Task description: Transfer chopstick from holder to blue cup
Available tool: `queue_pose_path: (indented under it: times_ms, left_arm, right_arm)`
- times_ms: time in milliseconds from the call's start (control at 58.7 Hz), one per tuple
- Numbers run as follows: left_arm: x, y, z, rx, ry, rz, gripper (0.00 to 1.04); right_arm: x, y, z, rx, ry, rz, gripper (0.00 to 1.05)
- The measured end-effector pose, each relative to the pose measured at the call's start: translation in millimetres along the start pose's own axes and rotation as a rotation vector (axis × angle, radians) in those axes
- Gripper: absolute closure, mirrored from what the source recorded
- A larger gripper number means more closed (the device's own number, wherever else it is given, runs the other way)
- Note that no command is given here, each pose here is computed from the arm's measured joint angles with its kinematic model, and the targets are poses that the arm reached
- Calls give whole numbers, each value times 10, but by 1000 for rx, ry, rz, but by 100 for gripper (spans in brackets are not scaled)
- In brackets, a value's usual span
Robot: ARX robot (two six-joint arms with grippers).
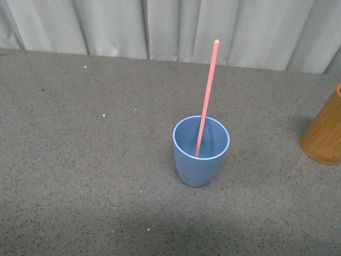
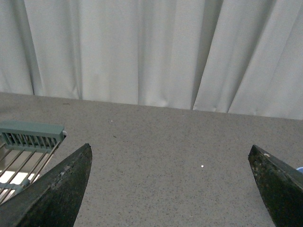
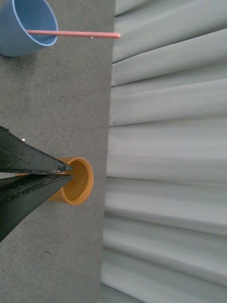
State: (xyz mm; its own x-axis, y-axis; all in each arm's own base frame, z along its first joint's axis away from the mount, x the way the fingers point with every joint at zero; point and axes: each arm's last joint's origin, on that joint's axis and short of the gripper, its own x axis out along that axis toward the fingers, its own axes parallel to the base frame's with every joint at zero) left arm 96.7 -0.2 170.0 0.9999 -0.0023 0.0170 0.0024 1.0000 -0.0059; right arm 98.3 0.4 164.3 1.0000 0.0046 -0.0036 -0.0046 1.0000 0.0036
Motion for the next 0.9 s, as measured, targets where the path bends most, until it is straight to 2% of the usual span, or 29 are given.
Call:
queue_pose_path:
  times_ms: [443,801,903]
  left_arm:
    - [0,0,0,0,0,0,7]
    - [0,0,0,0,0,0,7]
    - [0,0,0,0,0,0,7]
  right_arm:
    - [-5,-1,3,-1,-4,-1,103]
    - [-5,-1,2,-1,-4,-1,40]
    - [-5,-1,2,-1,-4,-1,17]
